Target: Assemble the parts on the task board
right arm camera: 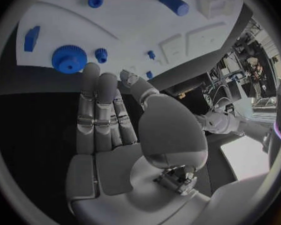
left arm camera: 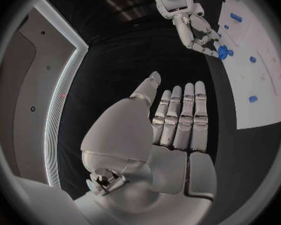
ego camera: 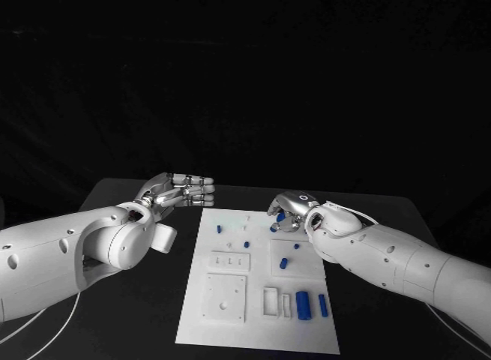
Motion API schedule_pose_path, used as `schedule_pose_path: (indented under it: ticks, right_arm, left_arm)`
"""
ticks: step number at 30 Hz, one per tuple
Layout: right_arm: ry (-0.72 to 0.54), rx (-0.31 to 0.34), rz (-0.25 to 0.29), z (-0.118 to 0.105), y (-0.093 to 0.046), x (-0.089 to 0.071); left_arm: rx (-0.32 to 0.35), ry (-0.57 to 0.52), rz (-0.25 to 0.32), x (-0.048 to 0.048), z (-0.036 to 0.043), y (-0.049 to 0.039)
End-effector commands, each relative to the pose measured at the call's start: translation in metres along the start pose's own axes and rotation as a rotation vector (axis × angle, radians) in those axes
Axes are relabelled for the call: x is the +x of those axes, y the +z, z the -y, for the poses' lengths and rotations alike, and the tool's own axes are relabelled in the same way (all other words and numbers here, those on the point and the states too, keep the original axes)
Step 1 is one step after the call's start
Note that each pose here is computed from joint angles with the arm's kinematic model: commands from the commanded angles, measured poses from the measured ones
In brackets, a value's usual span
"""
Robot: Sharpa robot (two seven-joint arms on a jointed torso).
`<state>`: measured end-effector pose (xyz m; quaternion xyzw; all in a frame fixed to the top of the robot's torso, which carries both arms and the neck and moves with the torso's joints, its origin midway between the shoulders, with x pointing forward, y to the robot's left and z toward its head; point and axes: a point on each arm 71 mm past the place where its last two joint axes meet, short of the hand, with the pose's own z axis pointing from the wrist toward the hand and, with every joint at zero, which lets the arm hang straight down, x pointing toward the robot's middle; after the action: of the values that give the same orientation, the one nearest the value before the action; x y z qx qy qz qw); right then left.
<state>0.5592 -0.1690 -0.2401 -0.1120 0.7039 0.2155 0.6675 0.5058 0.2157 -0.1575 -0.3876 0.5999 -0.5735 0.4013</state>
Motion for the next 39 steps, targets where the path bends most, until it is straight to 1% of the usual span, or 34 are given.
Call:
schedule_pose_path:
  ticks: [1, 10, 24, 39]
  right_arm:
    - [-0.049, 0.003, 0.003, -0.0001, 0.0007, 0.0011]
    - [-0.066, 0.008, -0.009, -0.0007, 0.0014, 0.0052]
    - [-0.080, 0.032, -0.026, 0.0047, 0.0004, 0.0076]
    - [-0.092, 0.042, -0.038, 0.0077, 0.0012, 0.0095]
  left_arm:
    - [0.023, -0.003, -0.029, 0.0046, 0.0051, 0.0000]
    - [0.025, -0.006, -0.042, 0.0083, 0.0080, -0.0003]
    - [0.022, -0.007, -0.045, 0.0075, 0.0084, -0.0004]
    - [0.024, -0.009, -0.055, 0.0098, 0.0109, -0.0010]
